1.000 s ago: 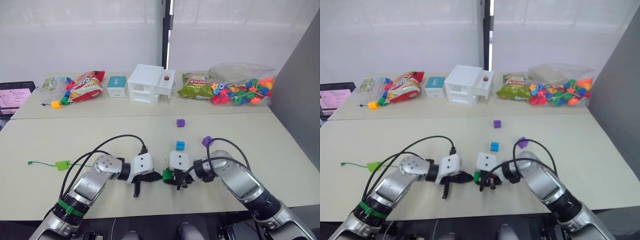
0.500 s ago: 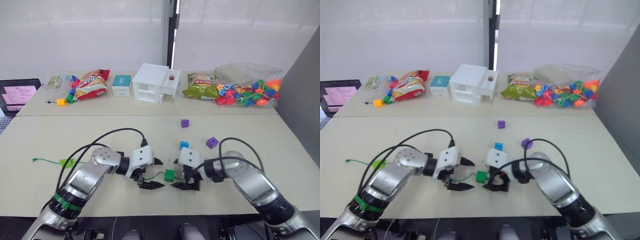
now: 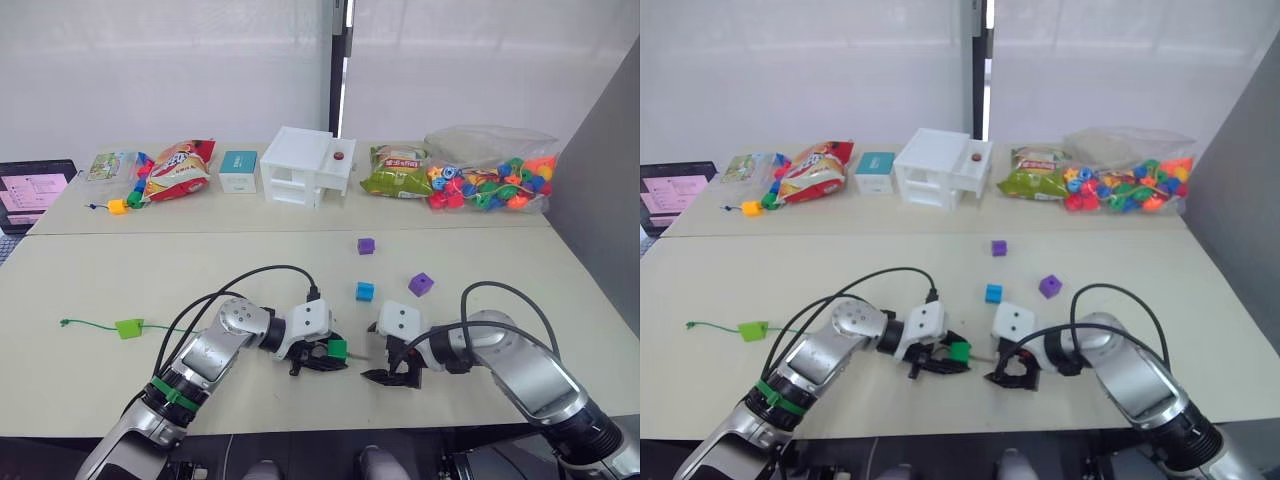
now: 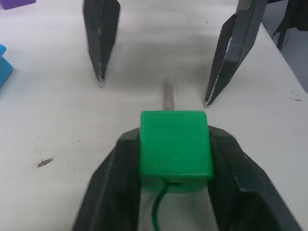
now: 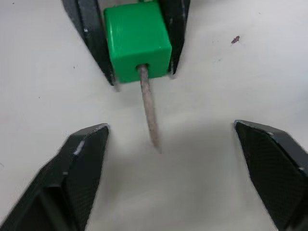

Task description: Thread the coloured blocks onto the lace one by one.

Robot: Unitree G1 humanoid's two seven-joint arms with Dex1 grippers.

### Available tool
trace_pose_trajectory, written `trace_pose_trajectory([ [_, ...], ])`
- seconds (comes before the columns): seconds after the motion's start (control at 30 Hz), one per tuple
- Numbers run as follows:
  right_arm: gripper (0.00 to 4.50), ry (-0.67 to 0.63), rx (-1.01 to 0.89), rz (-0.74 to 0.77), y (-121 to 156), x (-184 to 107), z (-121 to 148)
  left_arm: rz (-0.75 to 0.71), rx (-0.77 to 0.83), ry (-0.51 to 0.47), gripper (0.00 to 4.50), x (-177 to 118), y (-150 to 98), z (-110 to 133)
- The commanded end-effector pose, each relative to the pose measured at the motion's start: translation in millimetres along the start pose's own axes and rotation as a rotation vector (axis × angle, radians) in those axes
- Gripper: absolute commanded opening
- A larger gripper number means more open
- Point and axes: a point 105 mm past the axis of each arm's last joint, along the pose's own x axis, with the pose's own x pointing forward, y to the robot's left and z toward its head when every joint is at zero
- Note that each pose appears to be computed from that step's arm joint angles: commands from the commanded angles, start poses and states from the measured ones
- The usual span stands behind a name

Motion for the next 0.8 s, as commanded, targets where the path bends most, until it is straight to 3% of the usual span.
trace_pose_trajectory([
  [0.03, 2.66, -0.018, -0.026, -0.011, 0.6, 1.2, 3.6, -0.004, 0.032, -0.014, 1.2, -3.4, 0.1, 8.9],
  [0.3, 0.01, -0.027, -0.03, -0.003, 1.4, 5.2, 3.5, 0.006, 0.026, -0.021, 1.2, -6.3, 1.0, 9.6],
  [0.43, 0.0, -0.025, -0.046, 0.001, 0.5, 4.1, 3.6, 0.031, 0.014, -0.006, 1.2, -15.2, 1.8, 4.2],
  [0.5, 0.0, -0.031, -0.065, 0.01, 0.4, 1.6, 7.0, 0.07, -0.014, 0.019, 1.2, -38.5, 3.6, -6.4],
  [0.67, 0.0, -0.032, -0.11, 0.031, -1.3, -4.9, 14.4, 0.172, -0.067, 0.172, 1.2, -119.2, 2.5, -46.2],
  [0.8, 0.0, -0.037, -0.122, 0.05, -2.1, -8.6, 20.5, 0.342, -0.13, 0.459, 1.2, -217.4, -0.4, -99.1],
])
